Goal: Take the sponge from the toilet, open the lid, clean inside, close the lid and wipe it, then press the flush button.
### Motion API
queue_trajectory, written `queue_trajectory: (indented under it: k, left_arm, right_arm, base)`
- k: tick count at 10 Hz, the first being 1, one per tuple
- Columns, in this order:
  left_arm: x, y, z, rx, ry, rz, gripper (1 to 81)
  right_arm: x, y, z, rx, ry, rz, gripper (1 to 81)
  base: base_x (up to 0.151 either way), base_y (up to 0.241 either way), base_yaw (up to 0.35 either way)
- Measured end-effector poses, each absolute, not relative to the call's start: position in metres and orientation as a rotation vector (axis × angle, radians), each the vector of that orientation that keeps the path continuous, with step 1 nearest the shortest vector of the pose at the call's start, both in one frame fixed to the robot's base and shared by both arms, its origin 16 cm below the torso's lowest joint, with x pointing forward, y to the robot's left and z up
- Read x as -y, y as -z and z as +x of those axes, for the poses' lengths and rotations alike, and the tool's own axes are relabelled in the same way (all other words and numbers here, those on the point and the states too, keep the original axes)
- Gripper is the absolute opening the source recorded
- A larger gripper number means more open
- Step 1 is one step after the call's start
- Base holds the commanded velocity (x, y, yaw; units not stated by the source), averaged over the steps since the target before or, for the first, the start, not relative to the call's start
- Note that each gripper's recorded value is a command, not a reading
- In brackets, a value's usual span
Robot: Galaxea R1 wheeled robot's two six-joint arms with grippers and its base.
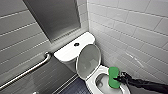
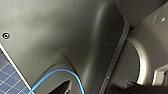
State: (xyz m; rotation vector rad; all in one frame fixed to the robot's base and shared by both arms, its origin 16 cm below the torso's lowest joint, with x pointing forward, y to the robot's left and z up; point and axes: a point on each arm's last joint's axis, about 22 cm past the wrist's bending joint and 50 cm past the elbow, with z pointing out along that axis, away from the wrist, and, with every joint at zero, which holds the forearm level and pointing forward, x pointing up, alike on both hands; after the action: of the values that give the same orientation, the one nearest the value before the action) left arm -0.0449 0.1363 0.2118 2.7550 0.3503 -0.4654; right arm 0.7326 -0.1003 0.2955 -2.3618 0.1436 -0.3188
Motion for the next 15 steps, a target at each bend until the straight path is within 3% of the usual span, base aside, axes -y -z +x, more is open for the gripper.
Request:
queue_trajectory:
  k: [9,15]
  left_arm:
    - [-0.127,-0.212,-0.042,-0.338,0.457,2.746,81.1]
    - [-0.125,-0.211,-0.041,-0.325,0.451,2.748,81.1]
  right_arm:
    - [0.145,-0.262,0.653,-0.431,0.353,-2.3,1.0]
    - [0.161,-0.284,0.638,-0.455,0.338,-2.267,1.0]
  base:
    - [0.0,0.0,0.0]
    - [0.0,0.0,0.0]
